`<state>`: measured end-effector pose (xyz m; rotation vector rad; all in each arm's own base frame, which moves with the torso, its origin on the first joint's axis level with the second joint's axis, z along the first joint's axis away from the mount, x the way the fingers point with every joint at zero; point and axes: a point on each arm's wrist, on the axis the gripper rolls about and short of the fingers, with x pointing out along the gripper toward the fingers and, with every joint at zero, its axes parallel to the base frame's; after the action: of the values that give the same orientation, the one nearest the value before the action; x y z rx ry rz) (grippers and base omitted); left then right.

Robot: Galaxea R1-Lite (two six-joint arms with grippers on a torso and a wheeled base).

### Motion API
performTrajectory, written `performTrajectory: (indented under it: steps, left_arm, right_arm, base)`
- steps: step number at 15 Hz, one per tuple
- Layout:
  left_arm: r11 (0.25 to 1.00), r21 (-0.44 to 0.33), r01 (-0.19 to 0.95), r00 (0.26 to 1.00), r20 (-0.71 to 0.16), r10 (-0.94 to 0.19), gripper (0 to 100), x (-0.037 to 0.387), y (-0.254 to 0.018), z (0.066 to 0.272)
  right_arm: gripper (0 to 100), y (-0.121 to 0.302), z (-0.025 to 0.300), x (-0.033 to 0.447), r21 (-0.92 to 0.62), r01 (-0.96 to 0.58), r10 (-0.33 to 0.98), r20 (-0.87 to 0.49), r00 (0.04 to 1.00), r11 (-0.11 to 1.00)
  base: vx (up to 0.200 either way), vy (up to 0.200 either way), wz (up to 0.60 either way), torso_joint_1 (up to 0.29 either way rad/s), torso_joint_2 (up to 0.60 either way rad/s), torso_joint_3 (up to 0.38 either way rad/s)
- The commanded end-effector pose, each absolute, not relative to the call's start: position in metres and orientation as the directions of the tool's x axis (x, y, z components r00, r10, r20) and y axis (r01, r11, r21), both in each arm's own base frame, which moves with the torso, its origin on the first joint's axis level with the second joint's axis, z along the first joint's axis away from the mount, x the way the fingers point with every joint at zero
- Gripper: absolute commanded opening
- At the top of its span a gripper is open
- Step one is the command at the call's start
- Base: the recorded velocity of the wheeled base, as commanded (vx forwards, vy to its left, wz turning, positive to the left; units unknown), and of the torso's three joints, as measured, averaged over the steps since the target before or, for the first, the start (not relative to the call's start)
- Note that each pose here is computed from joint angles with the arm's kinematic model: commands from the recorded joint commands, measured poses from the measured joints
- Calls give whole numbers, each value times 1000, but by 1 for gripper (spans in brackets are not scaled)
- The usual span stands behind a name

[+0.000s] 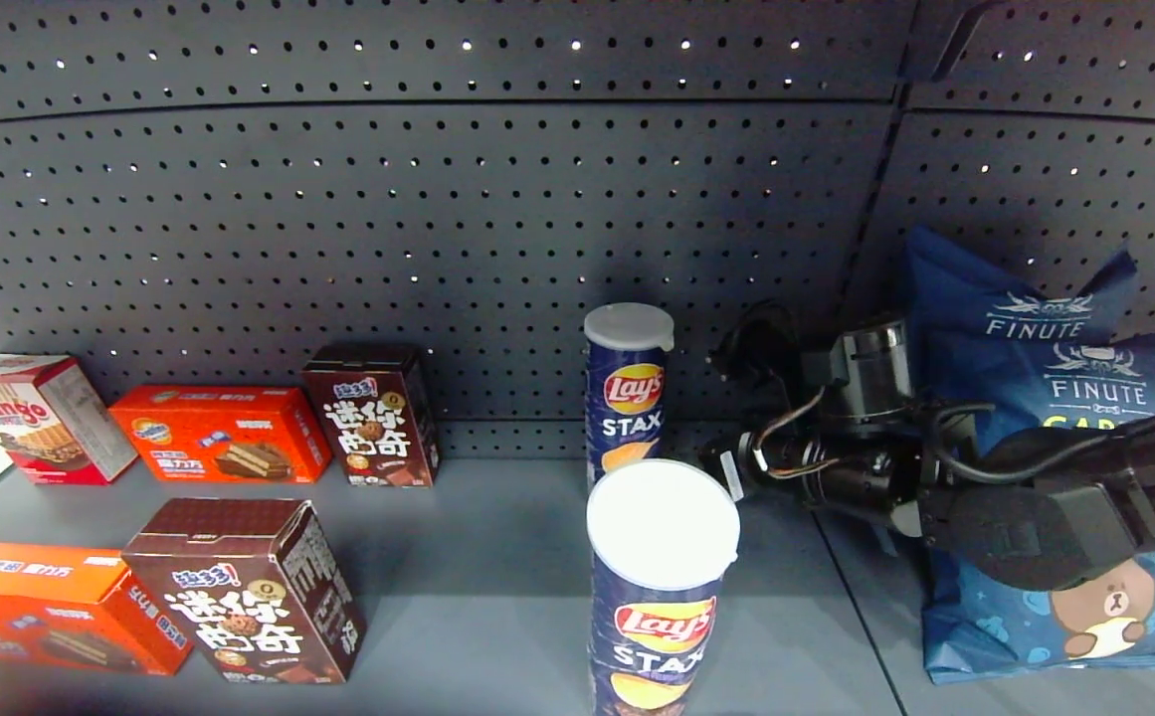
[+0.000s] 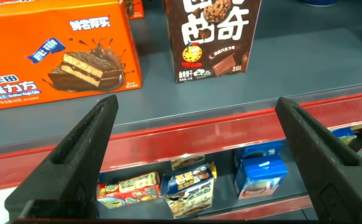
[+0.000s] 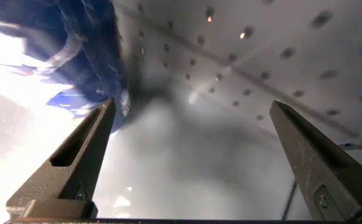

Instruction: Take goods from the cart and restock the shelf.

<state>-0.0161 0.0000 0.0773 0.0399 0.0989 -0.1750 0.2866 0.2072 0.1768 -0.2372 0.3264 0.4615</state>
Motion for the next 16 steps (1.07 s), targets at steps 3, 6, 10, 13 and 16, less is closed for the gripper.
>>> performTrajectory:
  steps: [3,6,10,13,16]
  left_arm:
    - [984,28,174,980,-104,-170,100,-16,0,77]
    - [985,22,172,980,-104,-169,100,-16,0,77]
    - [985,22,172,980,-104,-169,100,-16,0,77]
    - [985,23,172,980,-104,-169,100,-16,0,77]
    - [984,25,175,980,-104,-172,100,-16,0,77]
  right_arm:
    - [100,183,236,252,-127,-445,417,-200,887,886]
    - [100,154,261,216,-115,-433,418,-133,899,894]
    - [100,102,265,155,-101,-405,400,-65,914,909]
    - [100,62,246,124,-96,-304,300,-53,953,948]
    - [100,23,224,84,-89,-120,121,0,993,989]
  base:
    - [0,0,0,0,0,0]
    - [0,0,0,0,0,0]
    - [0,0,0,0,0,0]
    - [0,0,0,0,0,0]
    - [0,0,0,0,0,0]
